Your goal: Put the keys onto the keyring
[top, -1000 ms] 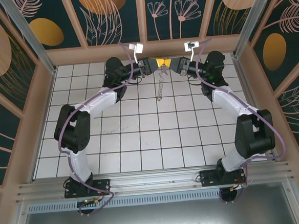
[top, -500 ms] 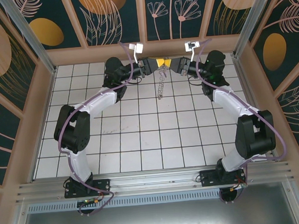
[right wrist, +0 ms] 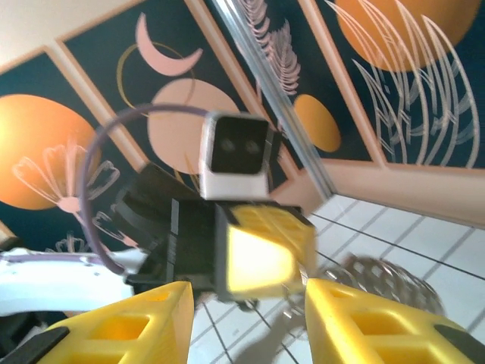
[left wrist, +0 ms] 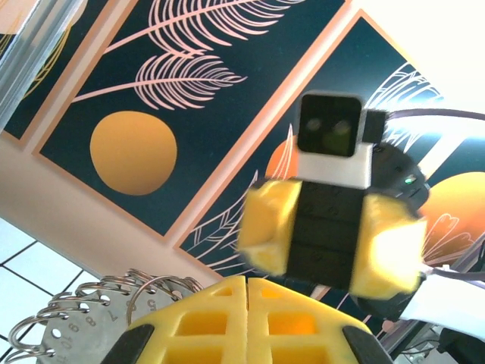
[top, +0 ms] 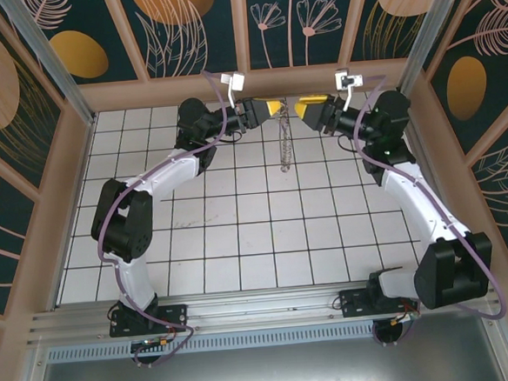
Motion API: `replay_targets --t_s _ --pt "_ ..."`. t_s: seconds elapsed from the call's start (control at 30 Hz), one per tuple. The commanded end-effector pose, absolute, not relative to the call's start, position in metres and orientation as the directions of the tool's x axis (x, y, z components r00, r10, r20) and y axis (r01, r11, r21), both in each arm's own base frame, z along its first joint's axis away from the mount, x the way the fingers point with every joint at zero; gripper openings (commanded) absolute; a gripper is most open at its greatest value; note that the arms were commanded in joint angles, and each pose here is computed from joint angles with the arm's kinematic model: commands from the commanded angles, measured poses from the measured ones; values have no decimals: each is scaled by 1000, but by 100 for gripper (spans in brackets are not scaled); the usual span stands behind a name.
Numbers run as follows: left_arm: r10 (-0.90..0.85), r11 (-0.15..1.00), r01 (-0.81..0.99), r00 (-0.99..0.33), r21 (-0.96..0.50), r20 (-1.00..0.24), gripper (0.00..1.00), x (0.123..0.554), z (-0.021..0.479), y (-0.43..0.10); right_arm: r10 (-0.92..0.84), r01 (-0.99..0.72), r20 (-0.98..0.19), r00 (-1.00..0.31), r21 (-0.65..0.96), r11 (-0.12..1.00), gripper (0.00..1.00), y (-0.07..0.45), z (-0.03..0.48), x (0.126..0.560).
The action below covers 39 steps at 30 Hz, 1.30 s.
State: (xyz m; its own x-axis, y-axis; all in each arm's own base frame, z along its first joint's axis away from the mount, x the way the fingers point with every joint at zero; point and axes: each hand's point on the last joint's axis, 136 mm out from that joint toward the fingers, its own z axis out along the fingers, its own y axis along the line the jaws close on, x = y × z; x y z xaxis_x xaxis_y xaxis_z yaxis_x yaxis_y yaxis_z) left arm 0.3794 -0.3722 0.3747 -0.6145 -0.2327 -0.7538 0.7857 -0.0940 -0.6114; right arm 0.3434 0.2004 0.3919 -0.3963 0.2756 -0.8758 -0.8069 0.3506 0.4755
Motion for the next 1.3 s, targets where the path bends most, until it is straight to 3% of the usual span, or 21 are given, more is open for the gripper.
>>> replay_targets --t_s 0.0,0.33,1.27 --pt "-265 -163 846 -533 -508 -803 0 354 421 -364 225 -792 -897 -381 442 420 43 197 360 347" --pt "-255 -190 843 -537 -503 -804 0 347 427 -362 145 -864 -951 -273 309 397 46 208 354 319" --pt "-242 -219 842 -536 -493 -809 0 342 433 -366 122 -904 -968 -221 250 346 46 239 365 335"
